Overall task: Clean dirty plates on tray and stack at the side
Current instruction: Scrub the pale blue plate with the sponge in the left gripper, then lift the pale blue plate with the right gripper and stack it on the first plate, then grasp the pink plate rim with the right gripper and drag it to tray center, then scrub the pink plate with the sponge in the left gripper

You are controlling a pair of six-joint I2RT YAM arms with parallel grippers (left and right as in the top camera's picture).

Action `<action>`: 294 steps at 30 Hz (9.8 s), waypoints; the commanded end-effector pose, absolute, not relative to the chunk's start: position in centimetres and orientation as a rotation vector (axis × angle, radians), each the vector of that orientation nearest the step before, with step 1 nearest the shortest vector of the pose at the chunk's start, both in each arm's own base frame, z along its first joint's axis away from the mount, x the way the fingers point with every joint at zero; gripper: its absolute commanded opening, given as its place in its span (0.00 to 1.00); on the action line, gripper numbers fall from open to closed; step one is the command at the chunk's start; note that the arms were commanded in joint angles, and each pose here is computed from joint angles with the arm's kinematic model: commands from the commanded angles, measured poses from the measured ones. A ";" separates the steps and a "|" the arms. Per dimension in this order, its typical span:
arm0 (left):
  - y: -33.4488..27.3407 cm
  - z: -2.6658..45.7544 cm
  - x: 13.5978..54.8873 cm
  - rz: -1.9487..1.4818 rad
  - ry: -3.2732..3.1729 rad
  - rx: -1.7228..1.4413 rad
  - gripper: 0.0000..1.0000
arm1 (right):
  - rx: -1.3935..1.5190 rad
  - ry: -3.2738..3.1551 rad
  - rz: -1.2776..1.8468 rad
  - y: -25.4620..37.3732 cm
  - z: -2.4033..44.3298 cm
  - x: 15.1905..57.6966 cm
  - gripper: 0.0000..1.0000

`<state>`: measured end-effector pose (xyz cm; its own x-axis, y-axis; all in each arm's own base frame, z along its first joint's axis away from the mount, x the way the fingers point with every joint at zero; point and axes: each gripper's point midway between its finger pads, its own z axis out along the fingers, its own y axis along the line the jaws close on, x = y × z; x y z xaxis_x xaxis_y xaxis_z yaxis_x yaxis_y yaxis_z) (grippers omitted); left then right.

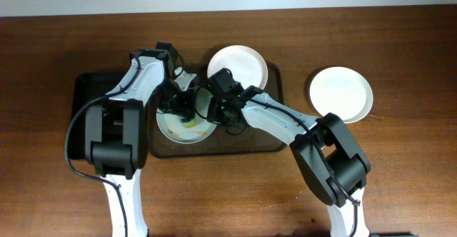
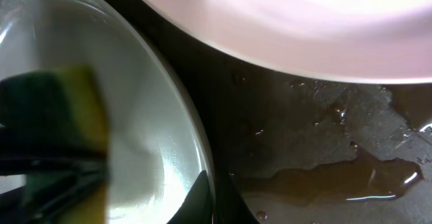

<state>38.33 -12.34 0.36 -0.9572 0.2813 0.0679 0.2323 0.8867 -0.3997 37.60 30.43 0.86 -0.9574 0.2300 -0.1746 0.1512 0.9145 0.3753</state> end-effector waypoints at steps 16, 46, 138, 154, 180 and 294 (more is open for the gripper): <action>-16.2 -2.2 36.4 0.821 -2.800 -0.471 0.01 | 0.302 2.870 0.486 29.8 -0.2 37.8 0.04; -5.4 -4.8 39.7 0.255 -2.981 0.116 0.01 | 0.291 2.895 0.550 29.9 -0.1 37.7 0.04; -2.7 13.4 49.3 0.434 -3.299 0.085 0.01 | 0.996 2.698 -0.100 -13.7 7.5 39.4 0.04; -3.1 13.4 49.3 0.441 -3.297 0.072 0.01 | 0.444 2.715 0.392 13.6 7.9 48.1 0.53; -3.2 13.1 48.8 0.438 -3.275 0.074 0.01 | 0.253 2.975 0.496 23.5 0.6 42.3 0.38; -1.5 -3.4 41.0 0.021 -2.968 0.476 0.01 | 0.347 2.999 0.549 24.9 -1.0 41.9 0.04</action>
<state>45.59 -7.65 0.44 -0.9838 -0.1783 -0.0199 -0.1665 0.9487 -0.2687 41.94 26.56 0.64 -0.9786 0.2016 -0.0402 0.1663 0.8912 0.4221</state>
